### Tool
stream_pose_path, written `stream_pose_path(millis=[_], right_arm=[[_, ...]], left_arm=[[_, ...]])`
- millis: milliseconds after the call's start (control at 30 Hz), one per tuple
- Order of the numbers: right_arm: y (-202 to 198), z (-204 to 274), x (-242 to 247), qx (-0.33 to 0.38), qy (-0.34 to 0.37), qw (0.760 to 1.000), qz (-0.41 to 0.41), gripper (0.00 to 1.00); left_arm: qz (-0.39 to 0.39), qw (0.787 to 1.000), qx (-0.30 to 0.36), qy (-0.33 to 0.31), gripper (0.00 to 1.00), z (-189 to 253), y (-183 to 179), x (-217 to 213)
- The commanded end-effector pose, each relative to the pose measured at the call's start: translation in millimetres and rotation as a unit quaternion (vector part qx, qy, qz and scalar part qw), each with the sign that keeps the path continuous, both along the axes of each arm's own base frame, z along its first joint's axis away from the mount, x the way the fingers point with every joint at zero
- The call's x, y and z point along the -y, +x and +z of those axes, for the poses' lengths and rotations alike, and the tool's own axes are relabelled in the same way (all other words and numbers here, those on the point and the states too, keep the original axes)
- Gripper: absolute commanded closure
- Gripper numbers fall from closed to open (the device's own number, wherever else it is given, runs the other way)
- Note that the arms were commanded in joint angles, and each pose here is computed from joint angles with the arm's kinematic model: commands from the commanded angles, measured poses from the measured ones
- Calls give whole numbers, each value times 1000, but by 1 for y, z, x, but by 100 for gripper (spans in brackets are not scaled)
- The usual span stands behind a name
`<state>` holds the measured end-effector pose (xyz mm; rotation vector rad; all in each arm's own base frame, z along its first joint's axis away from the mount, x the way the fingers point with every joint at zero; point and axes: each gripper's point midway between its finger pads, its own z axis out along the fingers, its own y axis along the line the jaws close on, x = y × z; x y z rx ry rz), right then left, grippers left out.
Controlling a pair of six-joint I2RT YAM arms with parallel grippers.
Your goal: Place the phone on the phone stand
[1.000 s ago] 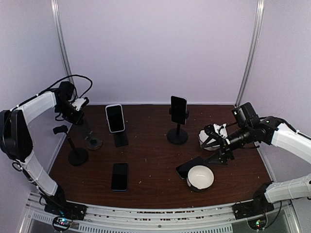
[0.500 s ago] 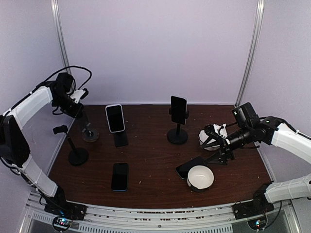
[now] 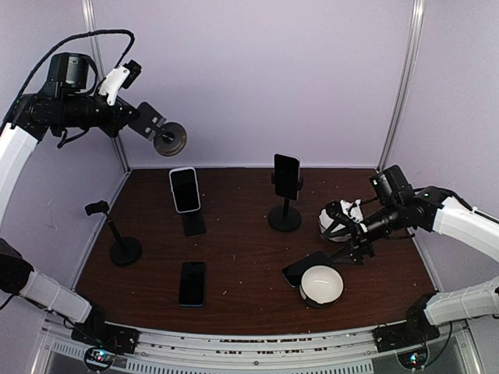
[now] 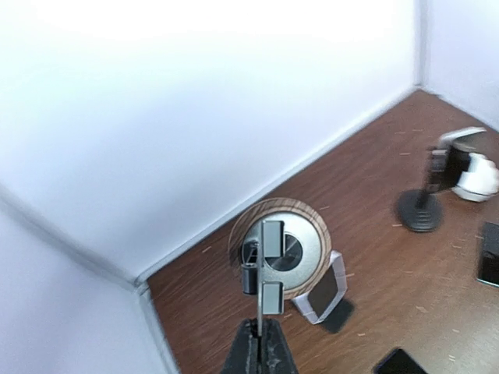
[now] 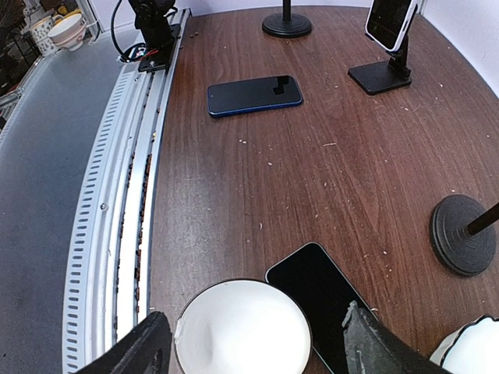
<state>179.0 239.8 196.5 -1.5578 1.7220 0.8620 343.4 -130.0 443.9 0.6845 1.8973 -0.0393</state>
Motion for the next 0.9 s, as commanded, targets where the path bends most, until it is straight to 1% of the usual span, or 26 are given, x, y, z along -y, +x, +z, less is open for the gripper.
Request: stream_pose_path(millis=[0,67,133,233,367,533,633,767,867], right_arm=[[4,-4,0,4,-10,1000,-2,22],[5,-4,0,4,-12,1000,-4,22],[5,-5,0,3,-13,1000,-4,22],[5,-4,0,6,-13,1000,-5,22],[6,-5,1,10,-16,1000,-9,22],[7,-5,2,13,-17,1000,-10,22],[7,-5,2,12,-18,1000,-11,22],[6,-6,2,13,-19,1000,-9,22],[5,-5,3,16,-18,1000,-8,22]], left_arm=[[-153,988,30,-5,100,16,-34,68],[-226,974,29,-3,100,12,-56,99],[-282,959,25,7,100,4,-73,125],[-335,942,4,19,100,-18,-86,150],[-384,922,-33,40,100,-55,-94,172],[-410,902,-69,119,100,-106,-95,197],[-427,887,-96,151,100,-137,-90,211],[-434,870,-112,206,100,-180,-70,221],[-440,859,-116,235,100,-204,-57,228]])
